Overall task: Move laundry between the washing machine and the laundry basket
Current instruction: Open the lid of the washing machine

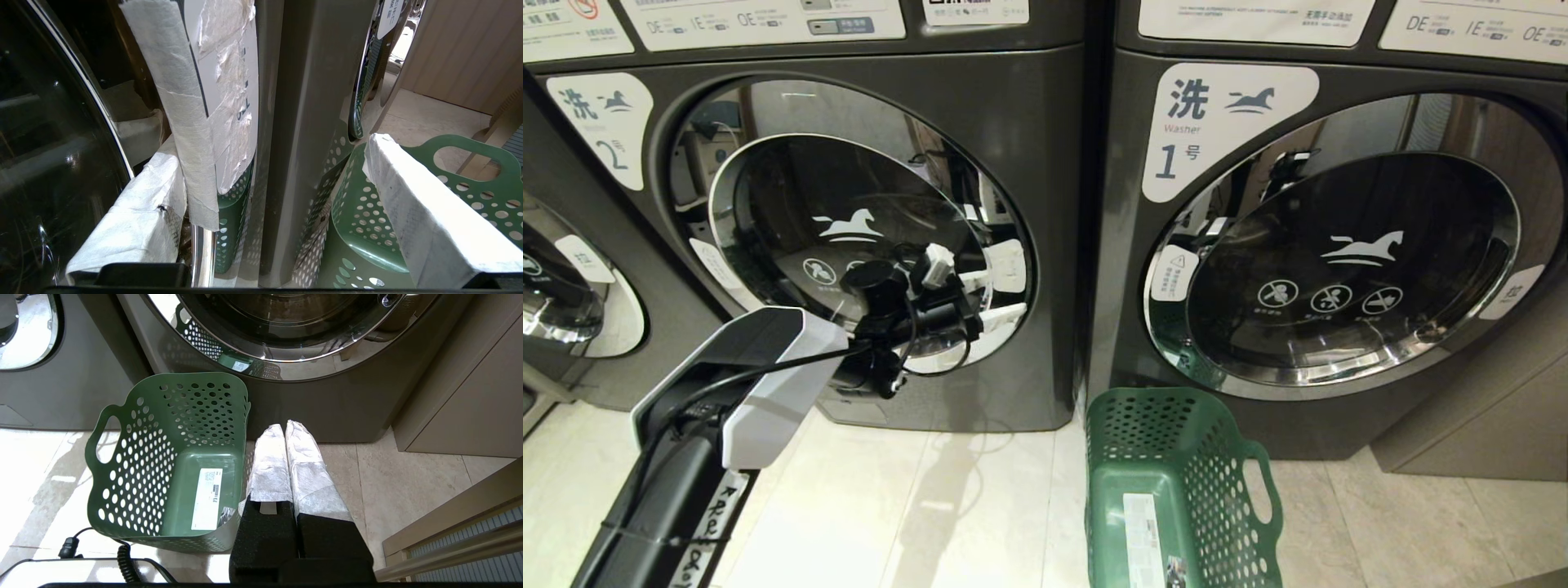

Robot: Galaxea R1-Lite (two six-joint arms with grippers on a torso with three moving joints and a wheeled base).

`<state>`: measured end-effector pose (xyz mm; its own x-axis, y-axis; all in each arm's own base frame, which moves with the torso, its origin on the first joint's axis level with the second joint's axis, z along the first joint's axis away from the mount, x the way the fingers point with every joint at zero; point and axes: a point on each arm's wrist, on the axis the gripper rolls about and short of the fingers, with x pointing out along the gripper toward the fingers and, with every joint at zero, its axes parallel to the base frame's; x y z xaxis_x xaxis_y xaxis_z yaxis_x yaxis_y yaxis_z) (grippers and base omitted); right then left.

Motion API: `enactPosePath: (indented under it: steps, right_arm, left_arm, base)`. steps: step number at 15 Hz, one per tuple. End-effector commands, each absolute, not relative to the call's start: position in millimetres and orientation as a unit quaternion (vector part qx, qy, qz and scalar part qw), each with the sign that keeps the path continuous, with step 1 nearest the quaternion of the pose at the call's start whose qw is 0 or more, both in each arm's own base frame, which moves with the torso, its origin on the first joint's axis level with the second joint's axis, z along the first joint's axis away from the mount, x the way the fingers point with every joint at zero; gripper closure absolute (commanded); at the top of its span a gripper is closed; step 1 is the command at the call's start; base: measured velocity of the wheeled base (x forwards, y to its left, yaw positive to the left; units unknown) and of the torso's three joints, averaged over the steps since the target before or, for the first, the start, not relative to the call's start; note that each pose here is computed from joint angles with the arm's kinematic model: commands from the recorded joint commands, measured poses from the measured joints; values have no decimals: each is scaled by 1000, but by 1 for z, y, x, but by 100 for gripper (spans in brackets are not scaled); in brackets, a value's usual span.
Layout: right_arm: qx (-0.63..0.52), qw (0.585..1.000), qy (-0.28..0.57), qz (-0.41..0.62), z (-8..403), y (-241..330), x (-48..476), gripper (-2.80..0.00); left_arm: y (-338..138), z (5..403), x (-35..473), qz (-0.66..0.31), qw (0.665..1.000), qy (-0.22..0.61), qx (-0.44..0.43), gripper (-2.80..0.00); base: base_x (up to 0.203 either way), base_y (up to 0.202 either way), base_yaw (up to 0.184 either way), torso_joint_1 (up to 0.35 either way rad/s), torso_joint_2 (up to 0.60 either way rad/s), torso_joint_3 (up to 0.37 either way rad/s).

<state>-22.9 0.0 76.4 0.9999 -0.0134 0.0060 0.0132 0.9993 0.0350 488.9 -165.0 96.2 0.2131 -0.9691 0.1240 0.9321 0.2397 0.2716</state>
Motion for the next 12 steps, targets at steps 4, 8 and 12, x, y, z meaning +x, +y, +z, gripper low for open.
enactPosePath:
  steps: [4,8,12]
  right_arm:
    - [18,1000,-2,-6,76,0,-23,0]
    - [18,1000,-2,-7,76,0,-23,0]
    - [18,1000,-2,-7,76,0,-23,0]
  left_arm:
    - [-181,93,468,-629,763,-133,65,-280]
    - [-182,97,464,-629,762,-136,66,-280]
    - [-175,96,460,-621,771,-126,62,-280]
  base:
    - [0,0,0,0,0,0]
    - [0,0,0,0,0,0]
    - [0,0,0,0,0,0]
